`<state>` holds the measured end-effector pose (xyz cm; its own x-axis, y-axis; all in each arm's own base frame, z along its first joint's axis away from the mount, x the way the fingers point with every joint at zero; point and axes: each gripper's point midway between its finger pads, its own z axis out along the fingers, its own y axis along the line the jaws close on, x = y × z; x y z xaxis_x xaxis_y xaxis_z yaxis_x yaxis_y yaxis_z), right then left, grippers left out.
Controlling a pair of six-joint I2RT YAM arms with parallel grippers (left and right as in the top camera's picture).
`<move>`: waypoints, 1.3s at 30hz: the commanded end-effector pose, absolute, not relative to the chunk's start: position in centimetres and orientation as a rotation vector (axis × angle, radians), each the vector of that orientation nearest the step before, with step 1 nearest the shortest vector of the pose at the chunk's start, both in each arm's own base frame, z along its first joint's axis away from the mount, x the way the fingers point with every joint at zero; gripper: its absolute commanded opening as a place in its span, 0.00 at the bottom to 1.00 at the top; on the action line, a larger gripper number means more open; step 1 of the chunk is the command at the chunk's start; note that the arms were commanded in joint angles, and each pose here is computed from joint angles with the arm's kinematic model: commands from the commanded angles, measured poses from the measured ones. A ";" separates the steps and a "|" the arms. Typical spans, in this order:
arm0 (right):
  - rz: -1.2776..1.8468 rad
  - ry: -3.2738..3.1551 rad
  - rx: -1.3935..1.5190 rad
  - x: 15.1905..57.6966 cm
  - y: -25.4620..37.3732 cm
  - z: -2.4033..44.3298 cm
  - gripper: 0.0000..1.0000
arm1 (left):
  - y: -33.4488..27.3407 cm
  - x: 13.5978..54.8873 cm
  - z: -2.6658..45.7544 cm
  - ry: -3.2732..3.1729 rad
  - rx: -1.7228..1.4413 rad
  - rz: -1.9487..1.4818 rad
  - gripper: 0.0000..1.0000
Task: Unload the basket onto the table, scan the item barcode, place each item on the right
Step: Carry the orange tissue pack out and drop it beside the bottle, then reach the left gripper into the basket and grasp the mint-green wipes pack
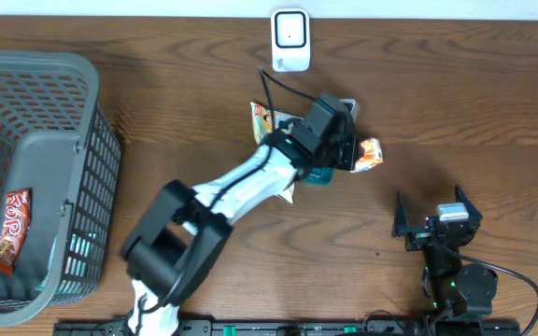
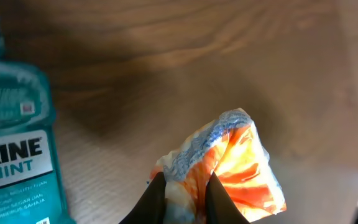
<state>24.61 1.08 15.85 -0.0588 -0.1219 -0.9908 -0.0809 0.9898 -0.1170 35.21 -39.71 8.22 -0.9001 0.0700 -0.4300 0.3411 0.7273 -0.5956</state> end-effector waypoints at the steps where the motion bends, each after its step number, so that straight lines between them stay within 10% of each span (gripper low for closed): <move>1: -0.033 1.632 -0.159 24.6 1.1 15.8 0.99 | -39.2 36.4 6.5 2.576 0.170 -0.904 0.17; 12: -0.033 1.632 -0.159 24.6 1.1 15.8 0.99 | -39.6 37.6 9.0 2.522 0.171 -0.951 0.77; 23: -0.033 1.632 -0.158 24.6 1.1 15.8 0.99 | -32.6 39.4 25.9 2.204 0.360 -0.791 0.79; 32: -0.033 1.632 -0.159 24.6 1.1 15.8 0.99 | -8.7 38.2 39.2 1.927 -0.176 -0.098 0.80; 39: -0.033 1.632 -0.159 24.6 1.1 15.8 0.99 | 6.7 33.5 39.0 1.860 -0.735 0.105 0.80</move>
<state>24.61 1.07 15.86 -0.0585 -0.1219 -0.9908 -0.0804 0.9899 -0.1170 35.64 -0.78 39.72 -0.3209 -0.2903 -0.9015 -0.2606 0.9422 -0.2106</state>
